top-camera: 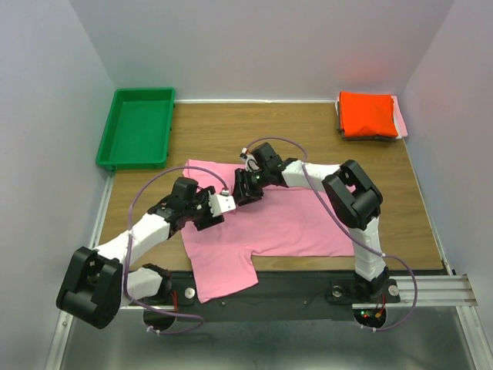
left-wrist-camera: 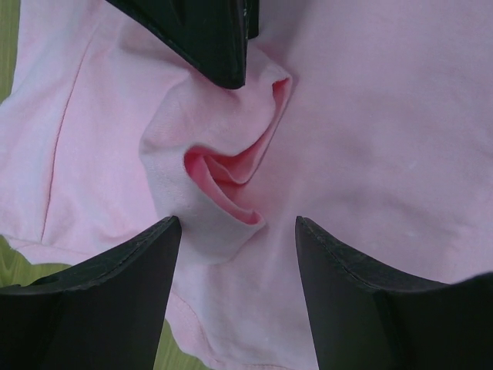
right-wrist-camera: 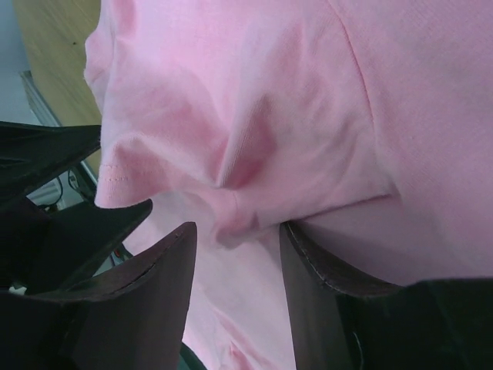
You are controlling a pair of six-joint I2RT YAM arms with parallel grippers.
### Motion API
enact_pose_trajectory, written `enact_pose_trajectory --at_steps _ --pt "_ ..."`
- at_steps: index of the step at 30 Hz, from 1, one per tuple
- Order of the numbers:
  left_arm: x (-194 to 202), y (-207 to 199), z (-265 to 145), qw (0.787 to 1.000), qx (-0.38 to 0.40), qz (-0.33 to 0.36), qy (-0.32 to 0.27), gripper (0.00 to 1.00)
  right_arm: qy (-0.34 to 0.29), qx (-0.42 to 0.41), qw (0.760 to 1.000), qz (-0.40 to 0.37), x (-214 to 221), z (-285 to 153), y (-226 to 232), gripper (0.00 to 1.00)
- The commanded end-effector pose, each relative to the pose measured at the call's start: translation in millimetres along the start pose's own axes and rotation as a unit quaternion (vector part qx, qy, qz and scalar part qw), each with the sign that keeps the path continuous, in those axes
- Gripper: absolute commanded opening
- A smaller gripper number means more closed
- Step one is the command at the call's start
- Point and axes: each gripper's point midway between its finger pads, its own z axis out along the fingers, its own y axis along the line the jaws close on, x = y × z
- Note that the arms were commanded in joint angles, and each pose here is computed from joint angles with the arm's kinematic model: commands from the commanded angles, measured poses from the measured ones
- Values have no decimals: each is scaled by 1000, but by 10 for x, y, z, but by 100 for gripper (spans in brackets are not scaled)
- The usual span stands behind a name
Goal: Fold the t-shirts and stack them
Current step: Fold the tshirt
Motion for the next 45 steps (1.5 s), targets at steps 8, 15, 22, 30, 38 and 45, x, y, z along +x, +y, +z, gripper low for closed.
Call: enact_pose_trajectory --at_steps 8,15,22,30,38,45 --pt "111 238 123 996 -63 -39 42 48 -11 -18 1000 1 -86 58 153 27" --pt "-26 245 -67 997 -65 -30 24 11 -22 -34 999 -15 -114 -132 334 1" --pt "-68 195 -231 998 -47 -8 30 0 -19 -55 998 -15 -96 -259 477 1" --pt "12 117 -305 998 -18 15 56 0 -7 -64 998 -10 3 -358 522 1" --pt "45 14 -342 997 17 30 66 0 19 -64 998 4 141 -274 413 1" --pt "-127 22 -428 998 35 26 50 0 9 -67 998 -13 63 -333 481 1"
